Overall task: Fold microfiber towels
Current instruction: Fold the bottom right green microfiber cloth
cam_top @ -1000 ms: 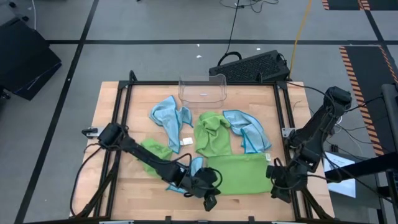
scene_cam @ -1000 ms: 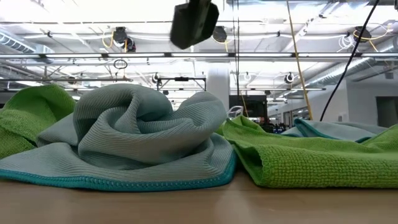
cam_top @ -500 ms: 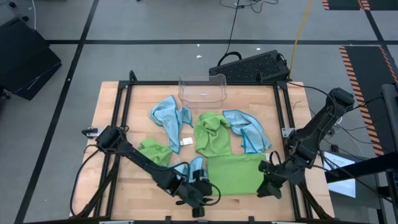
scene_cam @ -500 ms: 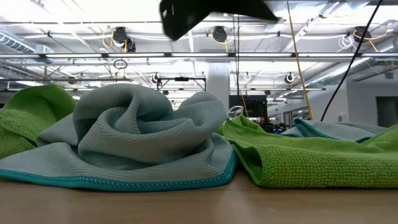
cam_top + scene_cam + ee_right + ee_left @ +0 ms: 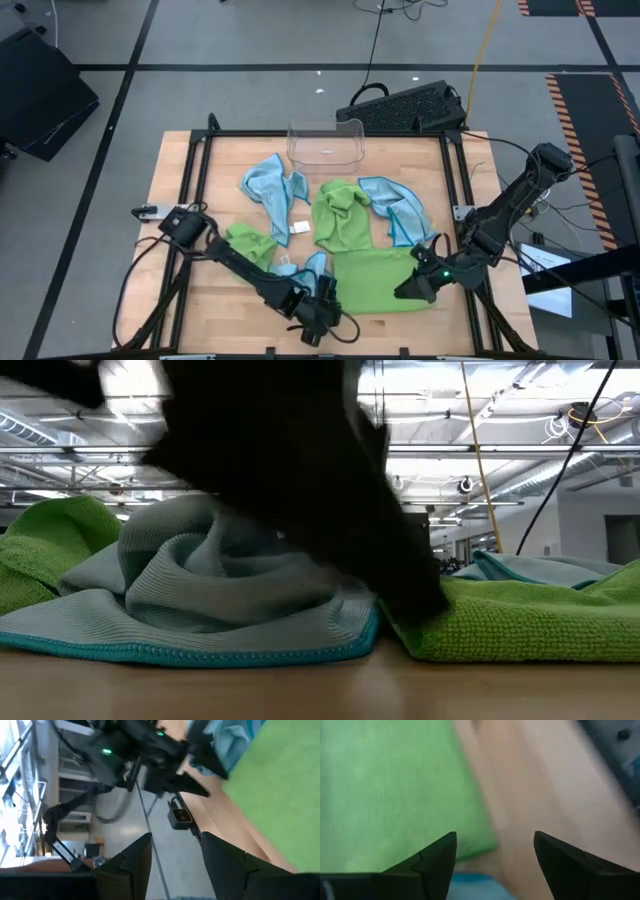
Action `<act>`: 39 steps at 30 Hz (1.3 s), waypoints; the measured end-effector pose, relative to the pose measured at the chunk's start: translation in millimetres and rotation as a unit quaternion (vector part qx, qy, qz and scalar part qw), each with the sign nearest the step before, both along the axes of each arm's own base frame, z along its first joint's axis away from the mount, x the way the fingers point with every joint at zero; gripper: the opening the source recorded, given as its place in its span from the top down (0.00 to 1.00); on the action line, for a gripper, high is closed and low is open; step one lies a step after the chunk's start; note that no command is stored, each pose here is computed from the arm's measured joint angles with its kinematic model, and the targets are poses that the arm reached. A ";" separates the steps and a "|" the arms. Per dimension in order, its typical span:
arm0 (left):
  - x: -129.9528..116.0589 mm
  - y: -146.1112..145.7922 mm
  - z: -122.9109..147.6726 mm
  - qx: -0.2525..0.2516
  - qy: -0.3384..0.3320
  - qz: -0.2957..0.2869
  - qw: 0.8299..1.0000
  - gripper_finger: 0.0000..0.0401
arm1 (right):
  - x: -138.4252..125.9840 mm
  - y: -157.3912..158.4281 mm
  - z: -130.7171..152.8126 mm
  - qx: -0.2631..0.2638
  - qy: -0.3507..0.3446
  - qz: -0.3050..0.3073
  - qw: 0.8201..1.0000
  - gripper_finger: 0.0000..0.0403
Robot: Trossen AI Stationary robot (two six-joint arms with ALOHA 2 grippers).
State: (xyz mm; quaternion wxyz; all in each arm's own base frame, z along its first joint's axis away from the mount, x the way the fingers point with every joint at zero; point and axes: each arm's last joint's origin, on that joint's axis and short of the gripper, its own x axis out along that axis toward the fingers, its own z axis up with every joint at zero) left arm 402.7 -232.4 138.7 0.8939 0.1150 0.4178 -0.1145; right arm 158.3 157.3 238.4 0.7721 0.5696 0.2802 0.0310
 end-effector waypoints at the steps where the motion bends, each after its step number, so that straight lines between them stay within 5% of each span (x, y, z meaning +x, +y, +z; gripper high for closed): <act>1: 2.1 2.6 -5.3 0.001 0.005 0.005 1.000 0.36 | 0.0 -0.1 0.0 -0.001 -0.001 -0.004 1.000 0.60; 6: 7.5 11.2 -13.6 0.000 0.013 0.026 1.000 0.47 | -0.1 0.0 -0.1 0.000 0.000 -0.005 1.000 0.60; 11: 10.7 15.3 -18.0 0.004 0.024 -0.017 1.000 0.60 | 0.3 0.3 -1.2 -0.007 0.000 -0.004 1.000 0.60; 19: 19.0 18.3 -16.3 -0.036 0.006 -0.046 0.998 0.95 | 9.5 8.9 -19.2 -0.049 0.018 0.001 0.999 0.60; 27: 28.6 27.7 -2.6 -0.150 0.001 0.004 0.989 0.98 | 36.1 35.9 -31.5 -0.055 -0.087 0.034 0.994 0.59; 33: 40.1 36.8 7.2 -0.291 0.015 0.021 0.956 0.97 | 51.9 48.9 -55.0 -0.170 -0.068 0.081 0.980 0.57; 39: 45.6 43.6 12.2 -0.354 0.031 0.017 0.934 0.98 | 67.9 67.1 -60.4 -0.244 -0.081 0.145 0.955 0.57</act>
